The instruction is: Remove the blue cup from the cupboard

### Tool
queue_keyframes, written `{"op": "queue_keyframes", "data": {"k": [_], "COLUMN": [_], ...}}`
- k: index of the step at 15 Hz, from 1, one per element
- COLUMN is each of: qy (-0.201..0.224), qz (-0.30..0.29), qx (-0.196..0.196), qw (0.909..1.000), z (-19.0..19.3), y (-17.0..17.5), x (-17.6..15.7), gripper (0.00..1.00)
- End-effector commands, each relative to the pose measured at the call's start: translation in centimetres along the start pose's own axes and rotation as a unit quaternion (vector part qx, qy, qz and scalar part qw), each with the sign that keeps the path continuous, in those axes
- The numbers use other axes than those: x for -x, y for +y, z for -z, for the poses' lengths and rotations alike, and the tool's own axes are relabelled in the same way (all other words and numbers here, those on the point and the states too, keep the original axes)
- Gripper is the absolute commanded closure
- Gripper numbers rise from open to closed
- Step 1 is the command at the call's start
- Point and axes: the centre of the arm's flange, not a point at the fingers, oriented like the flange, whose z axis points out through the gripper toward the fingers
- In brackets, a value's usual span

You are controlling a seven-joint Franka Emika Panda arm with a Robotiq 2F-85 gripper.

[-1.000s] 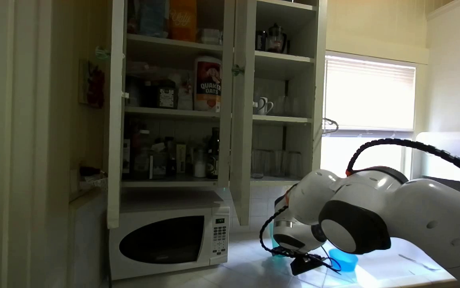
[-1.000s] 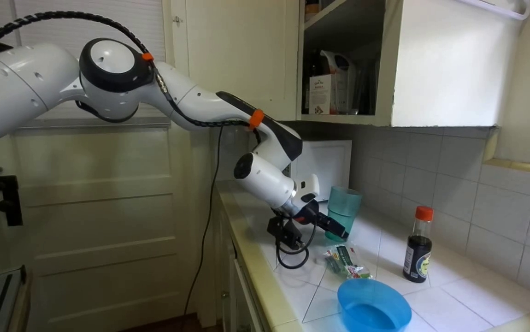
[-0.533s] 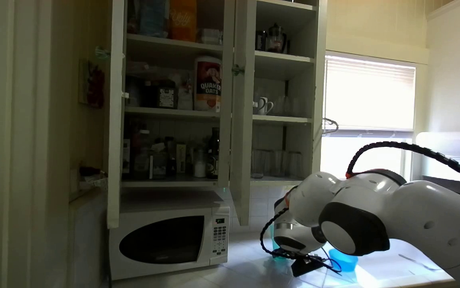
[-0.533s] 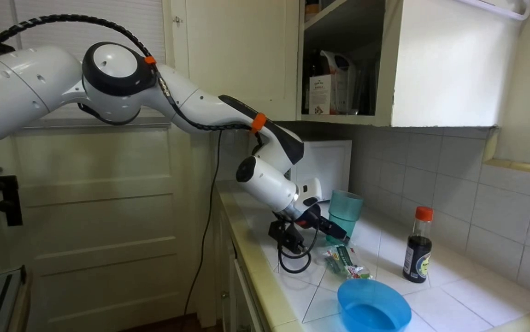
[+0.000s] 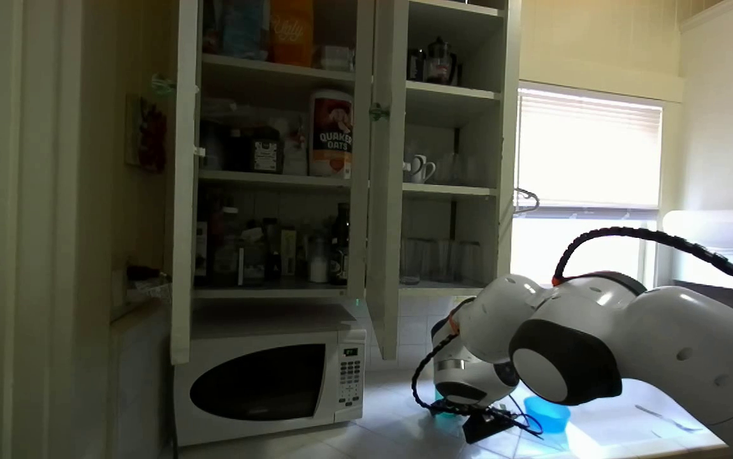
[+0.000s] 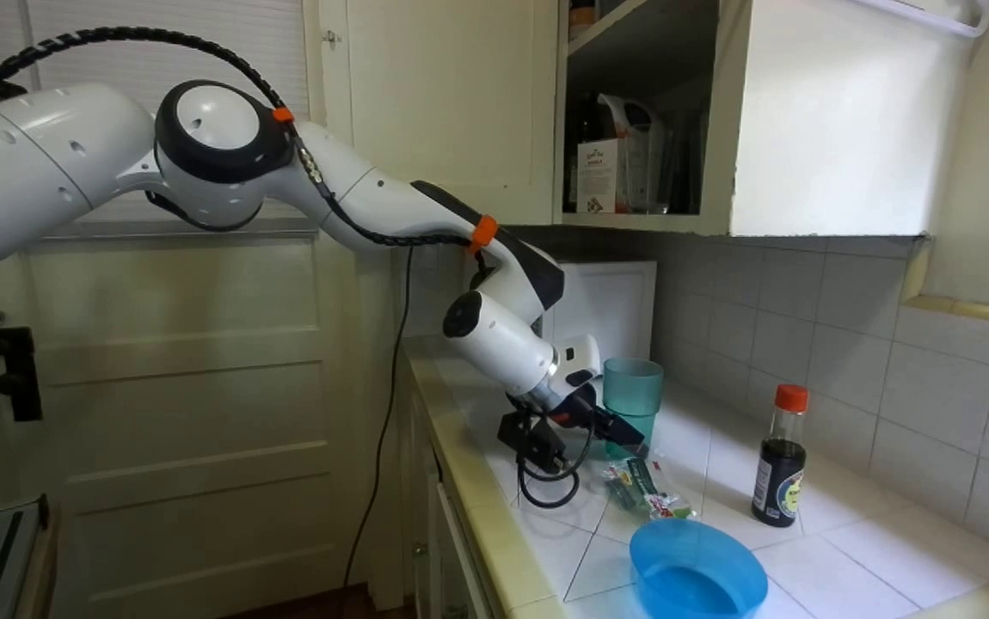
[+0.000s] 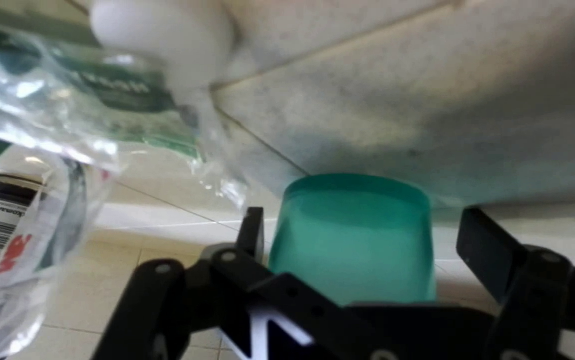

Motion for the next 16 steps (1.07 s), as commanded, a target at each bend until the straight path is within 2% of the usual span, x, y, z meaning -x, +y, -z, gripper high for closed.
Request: {"op": "queue_keyframes", "data": {"k": [1, 6, 10, 14, 16], "qy": [-0.026, -0.091, -0.115, -0.163, -0.196], "qz": [-0.019, -0.052, 0.015, 0.091, 0.118], "qx": [0.015, 0.046, -0.020, -0.041, -0.025], "qw": [0.9994, 0.9934, 0.9931, 0.9815, 0.9731], "z": [2.3, 6.4, 10.3, 15.3, 19.3], "y": [-0.9, -2.4, -3.9, -3.8, -3.5], "x": [0.4, 2.4, 4.2, 6.4, 7.6], "gripper": [0.00, 0.00, 0.00, 0.00, 0.00]}}
